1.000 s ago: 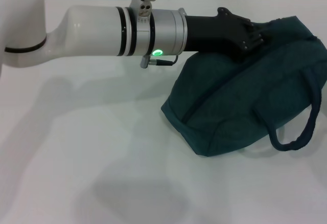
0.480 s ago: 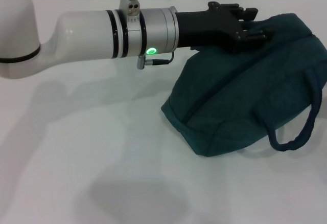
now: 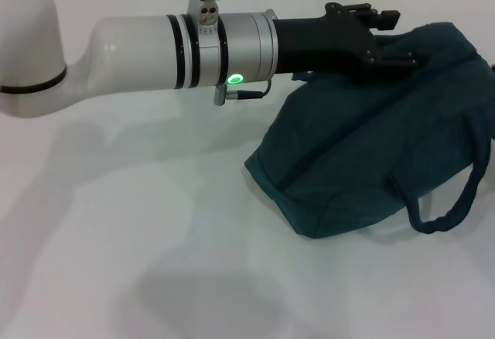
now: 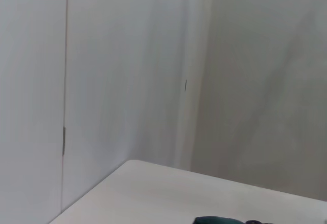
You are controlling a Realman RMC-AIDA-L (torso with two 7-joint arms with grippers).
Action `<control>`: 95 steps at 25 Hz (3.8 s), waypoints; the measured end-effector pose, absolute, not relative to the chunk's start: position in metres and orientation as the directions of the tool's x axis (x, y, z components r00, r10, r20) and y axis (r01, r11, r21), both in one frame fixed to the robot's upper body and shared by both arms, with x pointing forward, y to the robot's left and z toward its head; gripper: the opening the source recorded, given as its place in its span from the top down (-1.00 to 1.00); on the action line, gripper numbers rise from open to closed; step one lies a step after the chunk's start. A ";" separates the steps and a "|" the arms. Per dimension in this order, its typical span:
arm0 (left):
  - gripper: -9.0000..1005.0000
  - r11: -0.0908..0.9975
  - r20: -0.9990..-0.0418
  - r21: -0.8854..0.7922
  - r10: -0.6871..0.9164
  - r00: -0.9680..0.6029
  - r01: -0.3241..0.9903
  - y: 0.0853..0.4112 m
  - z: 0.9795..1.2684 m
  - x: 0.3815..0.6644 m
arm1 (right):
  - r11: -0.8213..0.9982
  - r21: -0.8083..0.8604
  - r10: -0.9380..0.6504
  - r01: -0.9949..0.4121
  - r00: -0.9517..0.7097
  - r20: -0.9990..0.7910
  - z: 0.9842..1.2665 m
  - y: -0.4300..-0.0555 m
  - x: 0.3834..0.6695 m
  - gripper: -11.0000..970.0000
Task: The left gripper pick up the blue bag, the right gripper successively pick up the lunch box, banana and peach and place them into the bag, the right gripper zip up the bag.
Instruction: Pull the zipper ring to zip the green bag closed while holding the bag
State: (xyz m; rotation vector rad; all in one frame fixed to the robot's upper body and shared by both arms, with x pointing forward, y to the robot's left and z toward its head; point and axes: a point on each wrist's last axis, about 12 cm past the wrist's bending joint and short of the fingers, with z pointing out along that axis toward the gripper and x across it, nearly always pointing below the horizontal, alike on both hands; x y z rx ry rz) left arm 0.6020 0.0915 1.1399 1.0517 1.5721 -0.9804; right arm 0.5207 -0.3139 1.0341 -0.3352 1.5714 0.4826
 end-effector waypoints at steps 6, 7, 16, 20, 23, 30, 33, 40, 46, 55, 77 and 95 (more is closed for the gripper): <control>-0.44 0.305 -0.973 -0.103 0.166 -0.159 0.947 0.092 1.140 0.602 | 0.843 0.057 0.038 -0.535 -0.047 -0.998 1.039 -0.308 0.529 0.03; -0.44 0.305 -0.973 -0.103 0.166 -0.159 0.947 0.092 1.140 0.603 | 0.842 0.054 0.034 -0.536 -0.047 -0.998 1.040 -0.307 0.530 0.04; -0.44 0.318 -0.972 -0.087 0.181 -0.151 0.944 0.094 1.139 0.605 | 0.833 0.031 0.001 -0.553 -0.055 -0.998 1.042 -0.299 0.542 0.11; -0.44 0.331 -0.971 -0.075 0.189 -0.144 0.941 0.095 1.138 0.607 | 0.812 0.023 -0.012 -0.583 -0.056 -0.998 1.041 -0.292 0.541 0.11; -0.44 0.341 -0.969 -0.074 0.196 -0.148 0.937 0.096 1.136 0.608 | 0.800 0.019 -0.014 -0.599 -0.050 -0.999 1.042 -0.288 0.541 0.11; -0.44 0.370 -0.963 -0.052 0.228 -0.145 0.927 0.100 1.130 0.611 | 0.789 0.036 0.019 -0.614 -0.035 -0.999 1.043 -0.286 0.535 0.12; -0.44 0.372 -0.961 -0.048 0.235 -0.144 0.927 0.101 1.129 0.611 | 0.787 0.040 0.023 -0.615 -0.035 -0.999 1.043 -0.285 0.535 0.12; -0.44 0.374 -0.962 -0.028 0.241 -0.127 0.927 0.100 1.129 0.612 | 0.764 0.022 -0.003 -0.645 -0.037 -0.999 1.044 -0.278 0.540 0.12; -0.43 0.375 -0.964 -0.020 0.239 -0.117 0.927 0.100 1.131 0.612 | 0.752 0.012 -0.017 -0.659 -0.039 -0.999 1.044 -0.274 0.542 0.12; -0.43 0.389 -0.968 -0.011 0.228 -0.107 0.921 0.102 1.134 0.616 | 0.761 0.008 -0.023 -0.649 -0.039 -0.999 1.043 -0.279 0.540 0.75; -0.43 0.426 -0.964 0.003 0.242 -0.110 0.905 0.102 1.132 0.621 | 0.835 0.035 -0.037 -0.550 -0.118 -0.992 1.029 -0.300 0.532 0.96; -0.45 0.428 -0.976 -0.073 0.156 -0.152 0.901 0.105 1.133 0.615 | 0.818 0.161 0.167 -0.552 -0.038 -0.985 1.045 -0.313 0.514 0.40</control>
